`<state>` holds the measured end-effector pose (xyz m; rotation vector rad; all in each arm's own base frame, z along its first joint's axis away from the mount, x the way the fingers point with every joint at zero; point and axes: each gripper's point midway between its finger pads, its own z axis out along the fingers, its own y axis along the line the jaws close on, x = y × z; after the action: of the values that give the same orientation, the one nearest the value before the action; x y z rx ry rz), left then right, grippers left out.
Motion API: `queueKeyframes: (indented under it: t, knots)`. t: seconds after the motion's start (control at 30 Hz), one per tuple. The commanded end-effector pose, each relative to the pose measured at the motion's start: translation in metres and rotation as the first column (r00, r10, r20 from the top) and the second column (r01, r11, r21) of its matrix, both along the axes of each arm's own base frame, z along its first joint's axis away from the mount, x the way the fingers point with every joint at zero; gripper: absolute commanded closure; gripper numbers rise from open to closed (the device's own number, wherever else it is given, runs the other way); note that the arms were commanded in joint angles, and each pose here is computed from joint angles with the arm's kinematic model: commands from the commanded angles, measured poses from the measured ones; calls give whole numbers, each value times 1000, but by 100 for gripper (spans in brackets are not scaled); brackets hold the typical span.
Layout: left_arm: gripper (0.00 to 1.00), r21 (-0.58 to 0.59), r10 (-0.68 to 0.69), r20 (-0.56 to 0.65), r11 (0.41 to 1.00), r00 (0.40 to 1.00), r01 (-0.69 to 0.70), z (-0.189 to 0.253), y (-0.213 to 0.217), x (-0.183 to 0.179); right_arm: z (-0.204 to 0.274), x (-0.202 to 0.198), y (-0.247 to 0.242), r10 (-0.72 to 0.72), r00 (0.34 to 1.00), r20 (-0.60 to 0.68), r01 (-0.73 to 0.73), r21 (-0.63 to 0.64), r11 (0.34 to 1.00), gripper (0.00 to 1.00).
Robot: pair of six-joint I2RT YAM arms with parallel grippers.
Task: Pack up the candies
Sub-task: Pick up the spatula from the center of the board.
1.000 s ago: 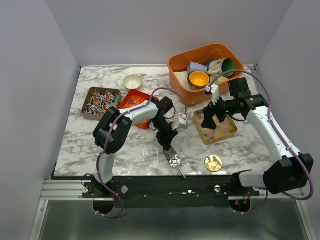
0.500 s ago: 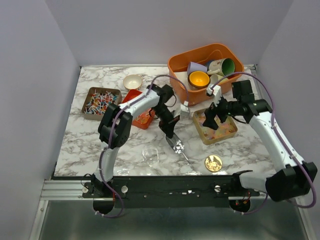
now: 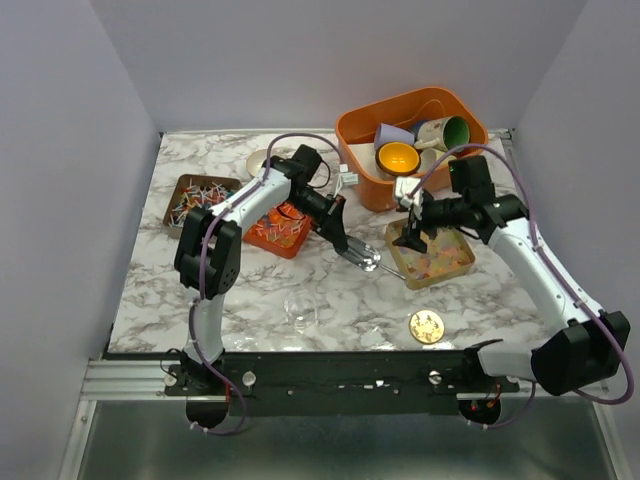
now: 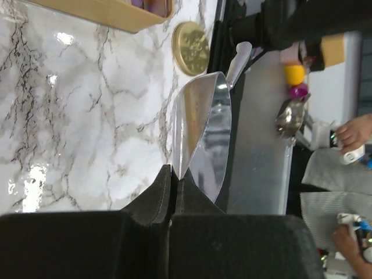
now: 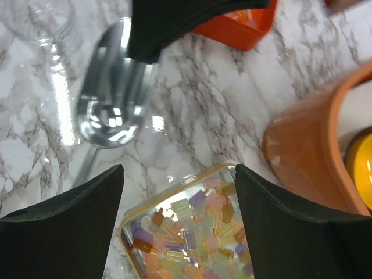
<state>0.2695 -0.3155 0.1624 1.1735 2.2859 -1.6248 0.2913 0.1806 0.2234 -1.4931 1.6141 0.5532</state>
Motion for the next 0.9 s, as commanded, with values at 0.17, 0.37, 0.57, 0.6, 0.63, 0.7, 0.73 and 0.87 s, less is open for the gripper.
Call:
queueKeyframes:
  t: [0.17, 0.37, 0.57, 0.6, 0.63, 0.7, 0.73, 0.87]
  knots:
    - [100, -62, 131, -121, 988, 984, -139, 37, -11, 18, -20, -45, 26, 256, 959, 120, -248, -77, 966, 16]
    - [100, -75, 134, -129, 987, 982, -145, 42, -9, 21, -37, -39, 31, 251, 964, 93, -238, -129, 963, 26]
    - [100, -97, 144, -155, 982, 977, -160, 44, -4, 26, -38, -21, 34, 199, 971, 133, -178, -154, 972, 41]
    - [100, -98, 144, -164, 982, 976, -161, 44, -4, 25, -38, -20, 33, 190, 972, 138, -168, -157, 973, 41]
    - [100, -98, 147, -166, 981, 975, -164, 43, -3, 26, -38, -19, 32, 183, 973, 144, -160, -159, 974, 40]
    - [100, -102, 146, -167, 981, 975, -165, 44, -3, 27, -41, -16, 28, 159, 975, 153, -132, -175, 976, 40]
    - [100, -101, 147, -169, 981, 975, -165, 43, -3, 27, -40, -15, 27, 149, 977, 154, -121, -177, 977, 40]
    - [100, -102, 146, -177, 981, 973, -166, 41, -4, 27, -38, -11, 23, 101, 978, 183, -70, -172, 983, 36]
